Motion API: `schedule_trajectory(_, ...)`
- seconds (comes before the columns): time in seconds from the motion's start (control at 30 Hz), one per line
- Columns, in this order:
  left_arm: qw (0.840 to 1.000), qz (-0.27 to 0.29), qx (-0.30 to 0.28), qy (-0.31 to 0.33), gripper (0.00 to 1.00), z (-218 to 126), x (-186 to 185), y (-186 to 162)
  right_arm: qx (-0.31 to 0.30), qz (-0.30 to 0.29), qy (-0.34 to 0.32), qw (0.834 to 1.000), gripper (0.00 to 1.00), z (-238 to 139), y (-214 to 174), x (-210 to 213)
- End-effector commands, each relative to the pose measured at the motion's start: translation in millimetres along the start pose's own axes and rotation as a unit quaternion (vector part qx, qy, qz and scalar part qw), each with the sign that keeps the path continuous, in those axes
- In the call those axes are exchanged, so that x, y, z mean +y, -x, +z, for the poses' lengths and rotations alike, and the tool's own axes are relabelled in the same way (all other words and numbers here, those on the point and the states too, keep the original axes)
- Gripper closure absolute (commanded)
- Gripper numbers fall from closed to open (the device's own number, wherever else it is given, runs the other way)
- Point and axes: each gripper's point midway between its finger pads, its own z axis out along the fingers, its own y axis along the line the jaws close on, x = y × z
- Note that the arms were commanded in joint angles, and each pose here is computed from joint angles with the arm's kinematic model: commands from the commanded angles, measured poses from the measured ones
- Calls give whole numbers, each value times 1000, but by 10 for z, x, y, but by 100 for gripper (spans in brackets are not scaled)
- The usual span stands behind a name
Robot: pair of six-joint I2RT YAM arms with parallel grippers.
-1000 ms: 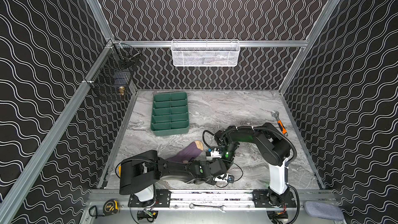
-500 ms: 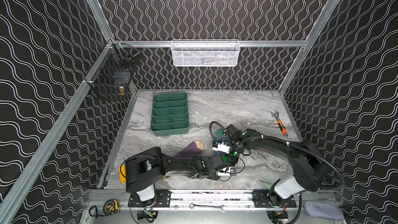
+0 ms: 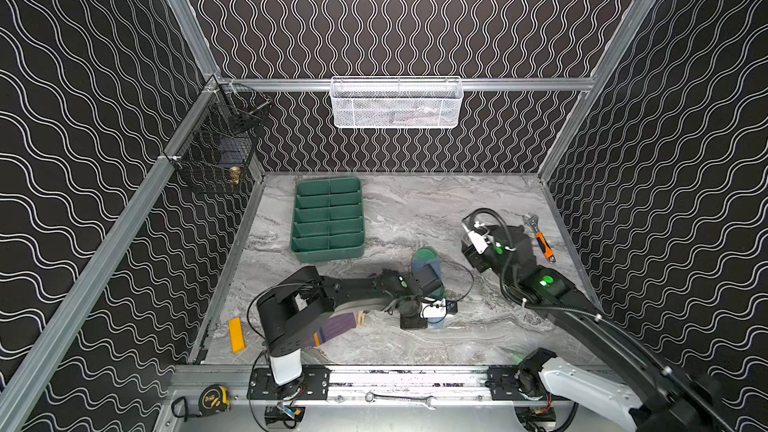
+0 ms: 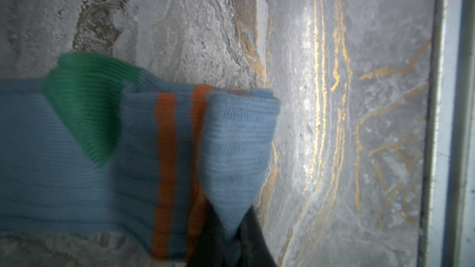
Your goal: Roll the socks
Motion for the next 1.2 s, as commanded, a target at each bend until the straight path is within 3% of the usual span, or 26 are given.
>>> schedule_trajectory(0.0, 988, -87, 99, -86, 100, 103, -210, -481, -90, 82, -30, 992, 33, -355, 356, -254)
schedule_trajectory(0.1, 981, -125, 100, -113, 100, 150, -162, -515, -184, 78, 64, 978, 30, -846, 648, -75)
schedule_trajectory(0.2, 974, -150, 97, -141, 100, 178, -132, -520, -263, 52, 96, 959, 33, -1208, 784, -3)
schedule_trajectory(0.3, 967, -173, 99, -161, 100, 220, -66, -527, -225, -5, 135, 965, 44, -1172, 595, 195)
schedule_trajectory(0.37, 963, -186, 102, -166, 100, 259, 14, -540, -155, -36, 161, 974, 48, -994, 301, 364)
schedule_trajectory(0.5, 960, -199, 105, -169, 100, 310, 113, -550, -65, -110, 193, 973, 49, -792, -252, 747)
schedule_trajectory(0.63, 958, -202, 109, -171, 100, 334, 169, -554, -26, -254, 206, 945, 49, -773, -710, 1293)
schedule_trajectory(0.8, 955, -210, 111, -177, 100, 373, 191, -584, 14, -441, 184, 879, 48, -691, -1285, 1824)
schedule_trajectory(0.93, 953, -212, 116, -181, 100, 419, 172, -619, 2, -494, 184, 850, 46, -537, -1395, 2120)
schedule_trajectory(1.03, 953, -212, 113, -184, 100, 433, 173, -604, -18, -506, 183, 842, 44, -426, -1407, 2250)
schedule_trajectory(1.17, 953, -211, 110, -186, 100, 433, 180, -580, 9, -506, 194, 840, 45, -265, -1571, 2255)
